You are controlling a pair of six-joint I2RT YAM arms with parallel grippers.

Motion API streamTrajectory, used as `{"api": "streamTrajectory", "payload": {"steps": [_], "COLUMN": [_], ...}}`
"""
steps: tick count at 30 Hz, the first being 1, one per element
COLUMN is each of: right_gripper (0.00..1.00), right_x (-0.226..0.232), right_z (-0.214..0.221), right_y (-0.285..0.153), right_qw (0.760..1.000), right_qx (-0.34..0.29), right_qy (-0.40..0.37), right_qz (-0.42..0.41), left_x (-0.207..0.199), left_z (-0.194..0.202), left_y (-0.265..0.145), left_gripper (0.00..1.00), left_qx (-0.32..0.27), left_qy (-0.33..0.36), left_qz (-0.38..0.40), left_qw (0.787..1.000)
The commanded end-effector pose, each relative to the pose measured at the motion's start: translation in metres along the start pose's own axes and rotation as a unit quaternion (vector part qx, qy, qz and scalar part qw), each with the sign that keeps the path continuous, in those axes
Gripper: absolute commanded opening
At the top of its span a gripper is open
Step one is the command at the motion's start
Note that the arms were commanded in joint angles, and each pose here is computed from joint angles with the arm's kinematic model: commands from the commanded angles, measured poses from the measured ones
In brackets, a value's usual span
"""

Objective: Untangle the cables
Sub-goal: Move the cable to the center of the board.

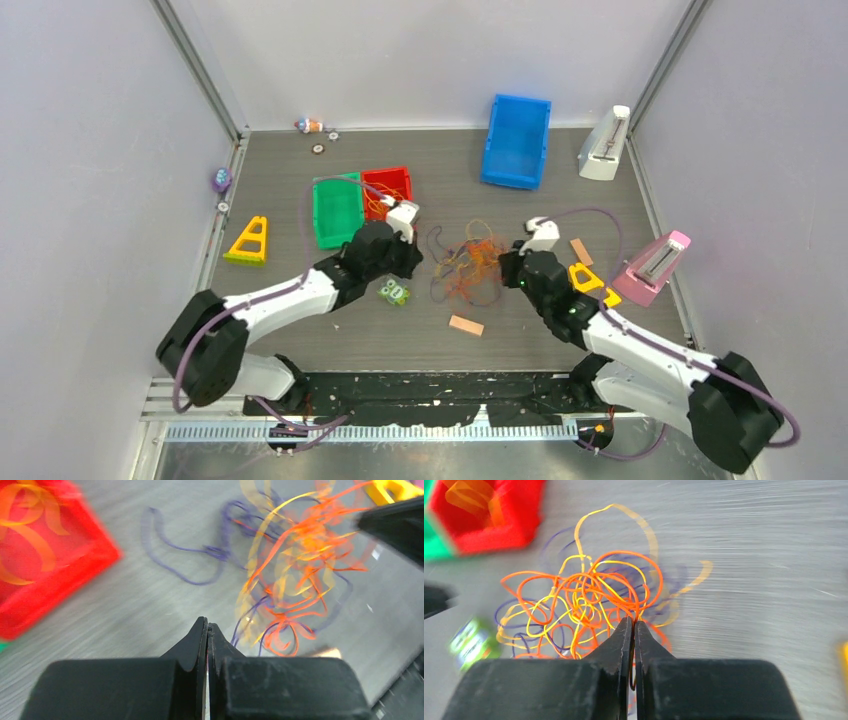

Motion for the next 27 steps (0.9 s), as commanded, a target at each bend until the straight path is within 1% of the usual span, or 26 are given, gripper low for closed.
{"api": "streamTrajectory", "payload": {"steps": [1, 3, 6, 7, 9, 10, 11, 12, 13, 14, 15, 16, 17, 18, 19, 21, 23, 25, 26, 27], "right_gripper": [0.05, 0.05, 0.05, 0.05, 0.06, 0.06, 0.06, 0.06, 0.05, 0.05, 0.06, 0.06, 0.06, 0.06, 0.06, 0.06, 0.06, 0.06, 0.18, 0.32], "right_x": [-0.071, -0.080, -0.091, -0.090, -0.082, -0.073, -0.067, -0.055, -0.047, -0.032, -0.023, -0.007, 0.009, 0.017, 0.034, 0.054, 0.067, 0.072, 0.073, 0.074], "right_z": [-0.005, -0.005, -0.005, -0.007, -0.009, -0.009, -0.013, -0.012, -0.019, -0.015, -0.017, -0.017, -0.021, -0.024, -0.030, -0.044, -0.060, -0.074, -0.078, -0.085], "right_y": [-0.026, -0.035, -0.047, -0.048, -0.044, -0.039, -0.037, -0.031, -0.028, -0.022, -0.017, -0.015, -0.012, -0.011, -0.010, -0.011, -0.012, -0.011, -0.011, -0.011], "right_qw": [0.964, 0.954, 0.940, 0.940, 0.953, 0.966, 0.971, 0.982, 0.985, 0.992, 0.994, 0.995, 0.993, 0.990, 0.983, 0.971, 0.963, 0.961, 0.961, 0.961], "right_qx": [-0.070, -0.091, -0.126, -0.135, -0.138, -0.126, -0.131, -0.116, -0.123, -0.104, -0.103, -0.097, -0.090, -0.087, -0.079, -0.075, -0.077, -0.087, -0.088, -0.090], "right_qy": [0.066, 0.084, 0.110, 0.110, 0.095, 0.072, 0.066, 0.041, 0.036, 0.013, 0.005, -0.008, -0.016, -0.018, -0.023, -0.026, -0.020, -0.009, -0.006, -0.007], "right_qz": [0.248, 0.273, 0.298, 0.292, 0.254, 0.215, 0.191, 0.146, 0.118, 0.063, 0.033, -0.026, -0.081, -0.105, -0.163, -0.227, -0.259, -0.264, -0.264, -0.263], "left_x": [0.056, 0.061, 0.065, 0.065, 0.060, 0.055, 0.049, 0.042, 0.037, 0.031, 0.026, 0.022, 0.020, 0.015, 0.014, 0.010, 0.006, 0.002, 0.001, 0.001], "left_z": [-0.013, -0.015, -0.016, -0.017, -0.016, -0.017, -0.017, -0.016, -0.015, -0.015, -0.014, -0.014, -0.014, -0.013, -0.013, -0.012, -0.012, -0.011, -0.011, -0.010], "left_y": [-0.031, -0.044, -0.056, -0.058, -0.055, -0.051, -0.047, -0.043, -0.038, -0.035, -0.032, -0.030, -0.030, -0.029, -0.029, -0.031, -0.032, -0.031, -0.030, -0.029], "left_gripper": [0.00, 0.00, 0.00, 0.00, 0.00, 0.00, 0.00, 0.00, 0.00, 0.00, 0.00, 0.03, 0.08, 0.13, 0.19, 0.28, 0.33, 0.35, 0.37, 0.40], "left_qx": [-0.097, -0.134, -0.167, -0.173, -0.167, -0.158, -0.148, -0.136, -0.123, -0.114, -0.105, -0.101, -0.099, -0.094, -0.097, -0.101, -0.102, -0.098, -0.095, -0.092], "left_qy": [-0.016, -0.023, -0.032, -0.032, -0.024, -0.017, -0.010, -0.004, 0.003, 0.007, 0.010, 0.014, 0.015, 0.018, 0.019, 0.021, 0.025, 0.028, 0.029, 0.028], "left_qz": [-0.180, -0.195, -0.204, -0.198, -0.176, -0.156, -0.135, -0.110, -0.089, -0.068, -0.049, -0.035, -0.026, -0.008, -0.001, 0.015, 0.036, 0.049, 0.052, 0.053], "left_qw": [0.979, 0.971, 0.964, 0.964, 0.970, 0.975, 0.980, 0.985, 0.988, 0.991, 0.993, 0.994, 0.995, 0.995, 0.995, 0.995, 0.994, 0.994, 0.994, 0.994]}}
Point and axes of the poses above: each gripper's point midway between its finger pads, its own y axis out along the fingers, its own x axis along the line the jaws close on, z = x × y, the point moved 5 cm from there along -y, back along the fingers, and after that the axes turned 10 degrees about -y, right-handed, at the moved point
